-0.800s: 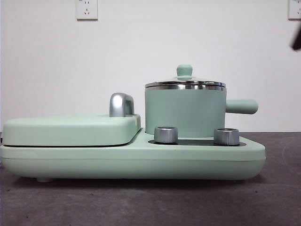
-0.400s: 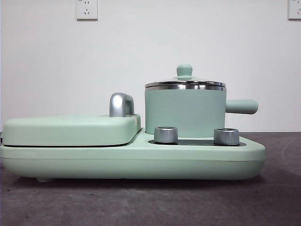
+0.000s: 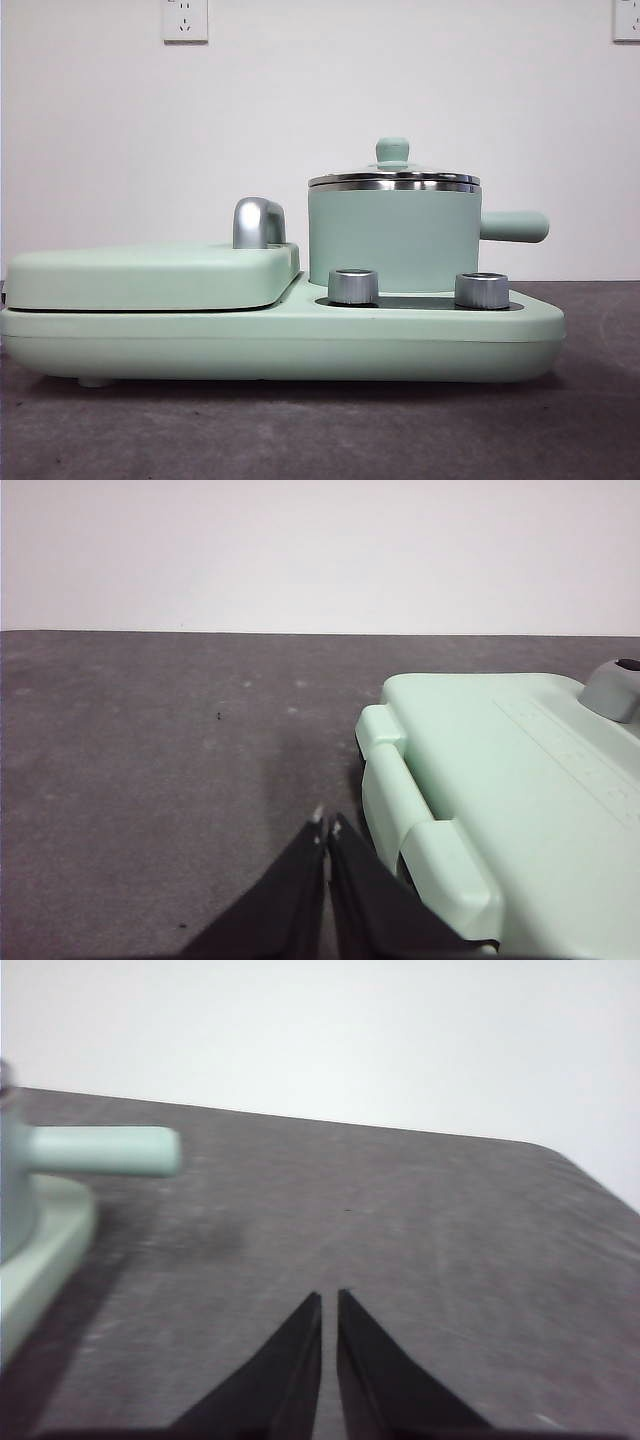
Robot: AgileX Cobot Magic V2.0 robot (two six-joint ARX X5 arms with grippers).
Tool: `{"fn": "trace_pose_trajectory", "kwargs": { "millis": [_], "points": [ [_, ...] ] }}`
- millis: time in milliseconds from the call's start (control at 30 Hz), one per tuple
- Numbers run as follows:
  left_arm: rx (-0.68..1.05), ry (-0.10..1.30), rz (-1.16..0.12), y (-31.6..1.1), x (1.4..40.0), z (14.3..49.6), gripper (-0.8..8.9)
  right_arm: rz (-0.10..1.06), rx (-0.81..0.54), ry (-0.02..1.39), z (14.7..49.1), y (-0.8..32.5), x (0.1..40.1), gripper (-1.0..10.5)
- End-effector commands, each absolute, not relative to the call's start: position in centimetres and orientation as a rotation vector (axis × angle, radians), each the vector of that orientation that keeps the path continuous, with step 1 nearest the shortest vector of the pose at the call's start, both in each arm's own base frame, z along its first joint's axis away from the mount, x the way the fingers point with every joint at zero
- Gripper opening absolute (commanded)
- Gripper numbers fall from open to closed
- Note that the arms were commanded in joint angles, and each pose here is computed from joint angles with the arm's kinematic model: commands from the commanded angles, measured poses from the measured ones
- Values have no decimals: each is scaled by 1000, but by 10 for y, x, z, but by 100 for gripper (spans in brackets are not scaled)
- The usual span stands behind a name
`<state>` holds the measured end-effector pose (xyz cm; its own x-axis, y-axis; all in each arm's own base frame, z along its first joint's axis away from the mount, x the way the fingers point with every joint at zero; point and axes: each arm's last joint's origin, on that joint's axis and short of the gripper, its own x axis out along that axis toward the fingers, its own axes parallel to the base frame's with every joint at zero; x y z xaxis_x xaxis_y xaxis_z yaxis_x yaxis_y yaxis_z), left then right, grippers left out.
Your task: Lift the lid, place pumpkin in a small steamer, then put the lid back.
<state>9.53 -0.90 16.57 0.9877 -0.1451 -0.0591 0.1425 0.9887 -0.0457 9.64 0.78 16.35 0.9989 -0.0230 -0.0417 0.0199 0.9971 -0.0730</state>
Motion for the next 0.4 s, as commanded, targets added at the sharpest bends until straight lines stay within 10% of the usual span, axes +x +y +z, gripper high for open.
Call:
{"fn": "trace_pose_trajectory", "kwargs": {
  "millis": [33, 400],
  "points": [
    [-42, 75, -142, -9, 96, 160, 7, 40, -64, 32, 163, 10, 97, 25],
    [-42, 75, -142, -9, 96, 160, 7, 10, -70, 36, 163, 6, 97, 25]
  ]
}}
